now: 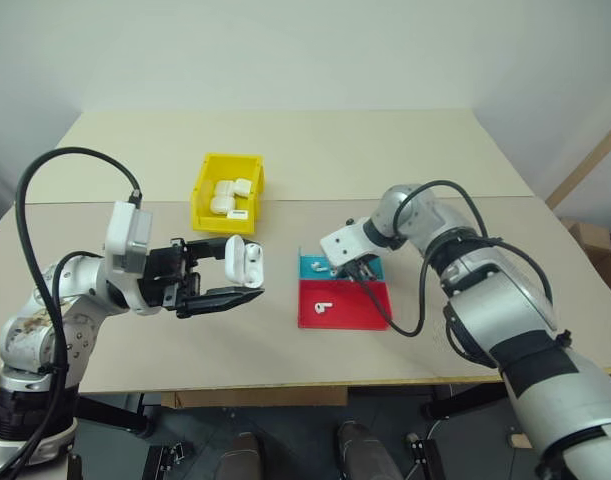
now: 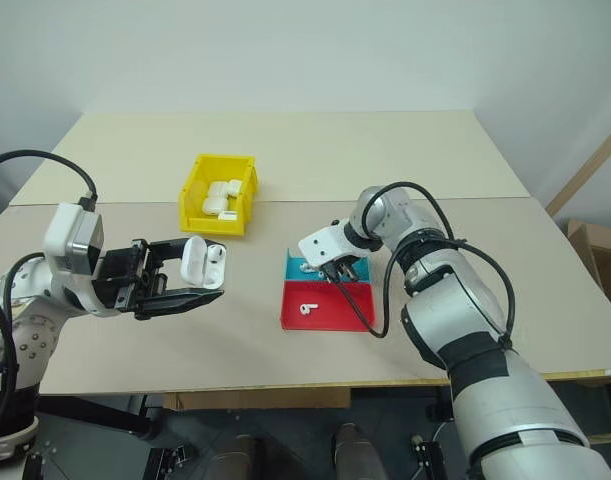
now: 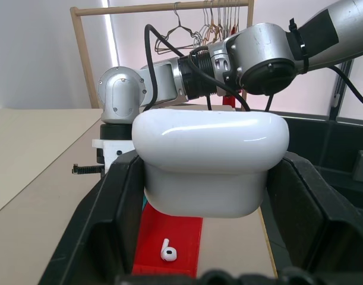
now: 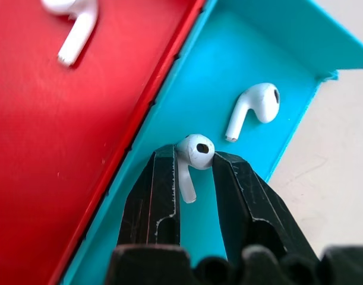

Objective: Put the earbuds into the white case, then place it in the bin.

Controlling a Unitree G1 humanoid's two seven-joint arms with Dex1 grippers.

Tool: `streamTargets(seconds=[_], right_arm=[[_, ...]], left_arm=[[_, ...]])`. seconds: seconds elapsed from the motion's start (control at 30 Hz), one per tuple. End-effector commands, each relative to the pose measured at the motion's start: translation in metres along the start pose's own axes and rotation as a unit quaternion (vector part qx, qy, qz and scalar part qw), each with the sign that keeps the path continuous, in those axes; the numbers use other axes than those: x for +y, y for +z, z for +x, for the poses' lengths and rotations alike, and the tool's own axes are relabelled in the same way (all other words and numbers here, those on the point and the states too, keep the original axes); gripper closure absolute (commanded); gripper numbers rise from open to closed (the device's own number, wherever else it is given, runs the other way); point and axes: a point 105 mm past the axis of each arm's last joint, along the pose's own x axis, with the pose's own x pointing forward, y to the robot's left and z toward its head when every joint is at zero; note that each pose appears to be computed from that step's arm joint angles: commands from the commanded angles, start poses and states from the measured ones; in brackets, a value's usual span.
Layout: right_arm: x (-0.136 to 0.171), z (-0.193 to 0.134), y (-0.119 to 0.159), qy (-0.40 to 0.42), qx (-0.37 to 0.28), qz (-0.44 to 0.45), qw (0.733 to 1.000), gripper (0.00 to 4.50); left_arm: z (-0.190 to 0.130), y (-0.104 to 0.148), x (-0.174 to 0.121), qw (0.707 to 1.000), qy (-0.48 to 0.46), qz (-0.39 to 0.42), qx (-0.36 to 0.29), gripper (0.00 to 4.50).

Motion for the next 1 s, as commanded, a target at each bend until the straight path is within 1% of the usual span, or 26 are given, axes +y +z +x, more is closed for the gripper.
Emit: streamTargets(seconds=[0.03, 0.13, 0.2, 0.3, 0.37, 0.4, 0.47, 0.5, 0.53, 0.57, 0.63, 0.73, 0.83, 0.93, 1.0], right_arm=[[-0.021, -0.030, 0.003, -0.081, -0.054, 0.050, 0.994, 3.85], [-0.030, -0.052, 0.002, -0.137, -0.104, 0.089, 0.981, 3.85], [-0.034, -0.077, 0.006, -0.178, -0.174, 0.128, 0.960, 3.85], [-0.029, -0.114, 0.018, -0.230, -0.284, 0.183, 0.913, 3.85], [-0.021, -0.133, 0.035, -0.249, -0.356, 0.214, 0.875, 3.85], [-0.017, -0.138, 0.042, -0.252, -0.377, 0.225, 0.862, 3.85], [-0.006, -0.156, 0.070, -0.266, -0.459, 0.244, 0.812, 3.85], [0.000, -0.161, 0.080, -0.268, -0.483, 0.250, 0.795, 3.85], [0.006, -0.165, 0.095, -0.263, -0.517, 0.260, 0.772, 3.85], [0.012, -0.167, 0.108, -0.262, -0.537, 0.259, 0.759, 3.85], [0.022, -0.170, 0.129, -0.267, -0.560, 0.254, 0.742, 3.85], [0.026, -0.169, 0.153, -0.263, -0.587, 0.265, 0.719, 3.85], [0.031, -0.157, 0.168, -0.260, -0.583, 0.263, 0.723, 3.85], [0.029, -0.147, 0.170, -0.265, -0.572, 0.274, 0.726, 3.85], [0.029, -0.139, 0.170, -0.269, -0.560, 0.275, 0.734, 3.85]], left_arm=[[0.002, 0.010, 0.005, 1.000, -0.004, 0.022, -0.009, 1.71], [0.002, 0.012, 0.009, 1.000, -0.007, 0.019, -0.017, 1.71], [0.003, 0.014, 0.012, 1.000, -0.011, 0.017, -0.023, 1.71], [0.007, 0.017, 0.018, 0.999, -0.020, 0.010, -0.039, 1.71], [0.010, 0.017, 0.021, 0.999, -0.025, 0.007, -0.046, 1.71], [0.011, 0.017, 0.022, 0.999, -0.026, 0.006, -0.047, 1.71], [0.016, 0.018, 0.027, 0.998, -0.029, 0.000, -0.058, 1.71], [0.017, 0.019, 0.029, 0.998, -0.029, -0.003, -0.063, 1.71], [0.021, 0.019, 0.032, 0.997, -0.031, -0.007, -0.067, 1.71], [0.023, 0.020, 0.034, 0.997, -0.033, -0.009, -0.068, 1.71], [0.027, 0.020, 0.036, 0.997, -0.043, -0.013, -0.070, 1.71], [0.031, 0.022, 0.040, 0.996, -0.053, -0.013, -0.074, 1.71], [0.038, 0.025, 0.048, 0.995, -0.054, -0.009, -0.085, 1.71], [0.043, 0.027, 0.051, 0.994, -0.056, -0.008, -0.092, 1.71], [0.044, 0.027, 0.051, 0.994, -0.061, -0.008, -0.095, 1.71]])
